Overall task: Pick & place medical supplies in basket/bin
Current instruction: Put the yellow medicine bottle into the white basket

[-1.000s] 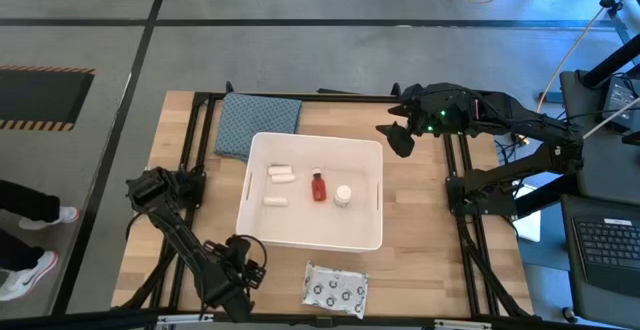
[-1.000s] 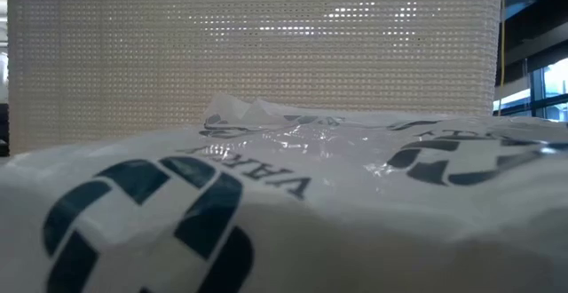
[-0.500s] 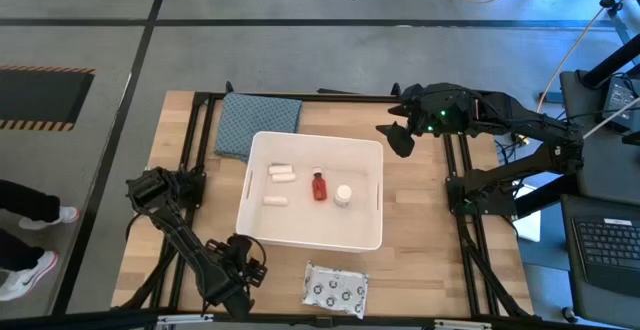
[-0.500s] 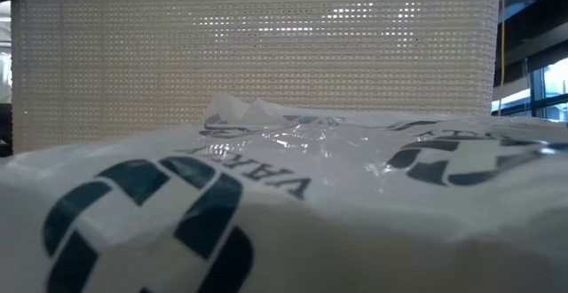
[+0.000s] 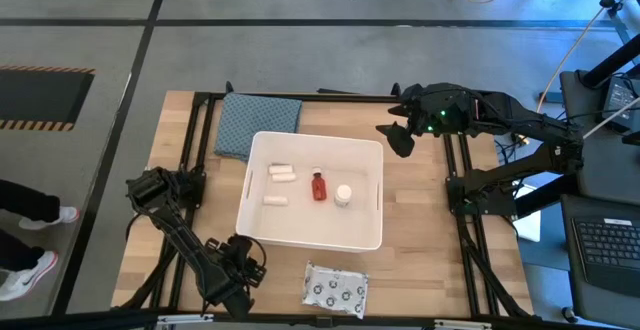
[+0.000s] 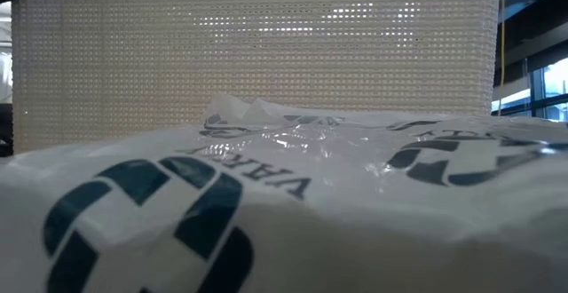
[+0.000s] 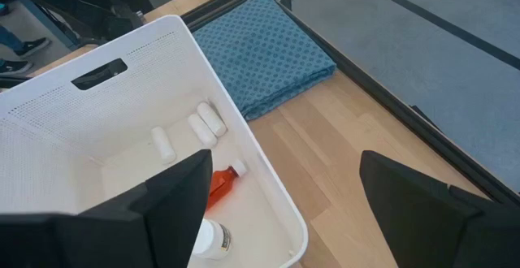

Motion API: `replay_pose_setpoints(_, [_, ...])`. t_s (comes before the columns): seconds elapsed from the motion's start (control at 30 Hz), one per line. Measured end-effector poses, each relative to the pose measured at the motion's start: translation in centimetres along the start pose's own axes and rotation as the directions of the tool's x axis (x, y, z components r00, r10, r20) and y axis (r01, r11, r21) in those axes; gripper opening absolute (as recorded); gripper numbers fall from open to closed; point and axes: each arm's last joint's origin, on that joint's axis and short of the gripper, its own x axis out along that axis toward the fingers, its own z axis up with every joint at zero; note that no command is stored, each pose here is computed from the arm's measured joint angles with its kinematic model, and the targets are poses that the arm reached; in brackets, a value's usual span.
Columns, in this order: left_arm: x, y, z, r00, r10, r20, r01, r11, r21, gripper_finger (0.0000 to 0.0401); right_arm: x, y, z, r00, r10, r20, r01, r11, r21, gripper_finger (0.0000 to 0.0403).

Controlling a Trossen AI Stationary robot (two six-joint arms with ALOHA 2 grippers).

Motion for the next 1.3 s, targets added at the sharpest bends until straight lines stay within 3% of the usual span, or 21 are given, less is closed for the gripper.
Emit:
replay_pose_setpoints(0.2, [-1.5, -0.2, 0.1, 0.998, -0.028, -0.053, 0.032, 0.997, 0.072, 0.0203, 0.0, 0.0, 0.0, 1.000, 0.000, 0.000, 0.000, 1.000, 0.000, 0.0312])
replay_pose_setpoints(0.4, [-6.9, 0.4, 1.0, 0.970, -0.207, -0.131, 0.226, 0.962, 0.153, 0.0203, 0.0, 0.0, 0.0, 1.000, 0.002, 0.004, -0.002, 1.000, 0.001, 0.0312])
replay_pose_setpoints(0.57, [-12.9, 2.2, 3.1, 0.889, -0.437, -0.136, 0.457, 0.866, 0.202, 0.0203, 0.0, 0.1, 0.3, 1.000, 0.012, 0.027, -0.012, 1.000, 0.004, 0.0312])
replay_pose_setpoints(0.67, [-16.4, 3.6, 5.1, 0.808, -0.582, -0.089, 0.585, 0.776, 0.237, 0.0203, 0.0, 0.1, 0.3, 1.000, 0.012, 0.027, -0.012, 1.000, 0.003, 0.0312])
replay_pose_setpoints(0.77, [-18.8, 4.6, 7.8, 0.734, -0.679, 0.012, 0.645, 0.702, 0.304, 0.0203, 0.0, 0.1, 0.3, 1.000, 0.012, 0.027, -0.012, 1.000, 0.003, 0.0312])
replay_pose_setpoints(0.9, [-19.9, 4.7, 12.1, 0.706, -0.699, 0.110, 0.607, 0.678, 0.415, 0.0201, 0.0, 0.1, 0.3, 1.000, 0.012, 0.027, -0.012, 1.000, 0.001, 0.0312])
replay_pose_setpoints(1.17, [-17.2, 2.2, 21.4, 0.755, -0.613, 0.233, 0.365, 0.687, 0.628, 0.0199, 0.0, 0.1, 0.3, 1.000, 0.011, 0.027, -0.011, 1.000, -0.004, 0.0312])
replay_pose_setpoints(1.3, [-15.3, 0.2, 25.5, 0.736, -0.639, 0.223, 0.332, 0.629, 0.703, 0.0199, 0.0, 0.1, 0.3, 1.000, 0.011, 0.026, -0.010, 0.999, -0.030, 0.0312])
